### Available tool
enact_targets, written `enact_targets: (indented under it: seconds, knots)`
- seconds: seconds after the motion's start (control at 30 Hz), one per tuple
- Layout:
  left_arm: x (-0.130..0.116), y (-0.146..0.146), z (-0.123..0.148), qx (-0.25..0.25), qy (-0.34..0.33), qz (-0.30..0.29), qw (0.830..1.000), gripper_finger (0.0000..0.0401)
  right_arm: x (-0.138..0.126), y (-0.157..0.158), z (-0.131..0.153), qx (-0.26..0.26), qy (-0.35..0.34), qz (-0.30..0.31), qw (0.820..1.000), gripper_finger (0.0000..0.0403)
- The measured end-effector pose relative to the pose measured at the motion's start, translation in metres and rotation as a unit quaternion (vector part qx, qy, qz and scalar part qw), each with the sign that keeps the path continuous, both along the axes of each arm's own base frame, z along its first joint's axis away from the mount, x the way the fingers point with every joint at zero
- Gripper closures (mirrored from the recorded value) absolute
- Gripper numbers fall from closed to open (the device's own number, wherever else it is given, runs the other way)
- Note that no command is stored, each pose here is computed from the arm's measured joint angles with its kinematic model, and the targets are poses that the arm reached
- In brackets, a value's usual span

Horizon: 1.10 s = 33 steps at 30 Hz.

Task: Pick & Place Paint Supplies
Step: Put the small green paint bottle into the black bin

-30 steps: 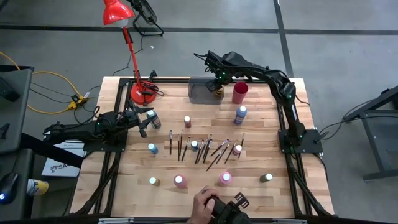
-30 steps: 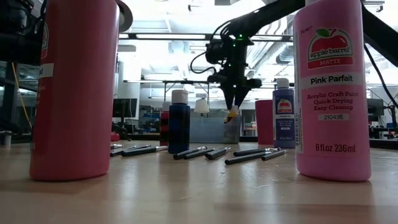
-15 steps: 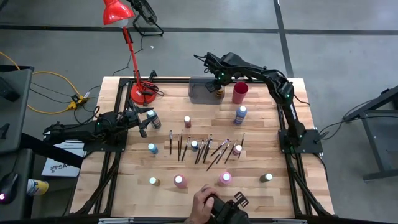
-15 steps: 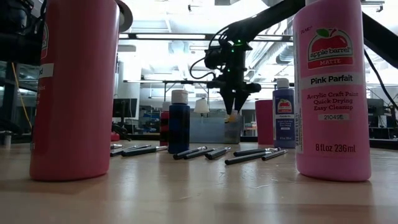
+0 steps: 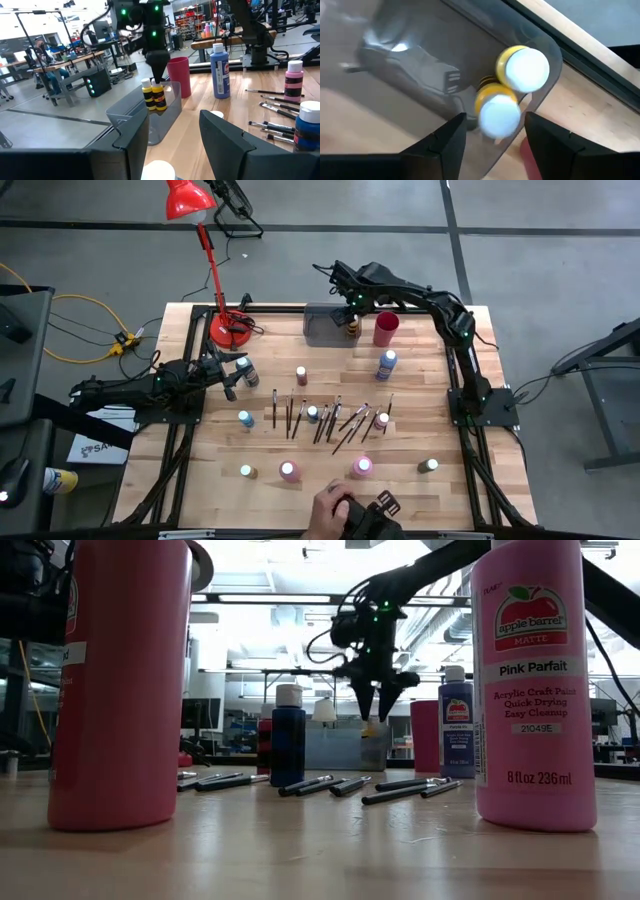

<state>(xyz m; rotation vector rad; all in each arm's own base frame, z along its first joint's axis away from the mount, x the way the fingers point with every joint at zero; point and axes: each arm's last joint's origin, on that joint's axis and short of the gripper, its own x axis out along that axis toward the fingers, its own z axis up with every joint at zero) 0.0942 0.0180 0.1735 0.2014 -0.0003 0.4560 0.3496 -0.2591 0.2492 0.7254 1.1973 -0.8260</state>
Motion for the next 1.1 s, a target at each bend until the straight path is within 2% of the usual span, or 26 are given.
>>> enact_targets:
  seconds: [0.1,0.23,0.43,0.53,0.8,1.1]
  knots:
    - [0.0,0.0,0.0,0.0,0.0,0.0,1.0,0.023,-0.009,0.009,0.022,0.003,-0.015,0.0,1.0,0.0202]
    - [0.0,0.0,0.0,0.0,0.0,0.0,1.0,0.023,-0.022,0.029,0.045,0.013,0.01,0.011,1.0,0.0201]
    - [0.0,0.0,0.0,0.0,0.0,0.0,1.0,0.023,-0.037,0.081,0.078,0.031,0.036,0.057,0.997,0.0202]
    - [0.0,0.0,0.0,0.0,0.0,0.0,1.0,0.023,-0.047,0.11,0.085,0.032,0.037,0.073,0.996,0.0202]
    - [0.0,0.0,0.0,0.0,0.0,0.0,1.0,0.023,-0.097,0.189,0.079,0.05,0.039,0.057,0.996,0.0202]
    - [0.0,0.0,0.0,0.0,0.0,0.0,1.0,0.023,-0.158,0.263,0.053,0.088,0.053,-0.002,0.995,0.0202]
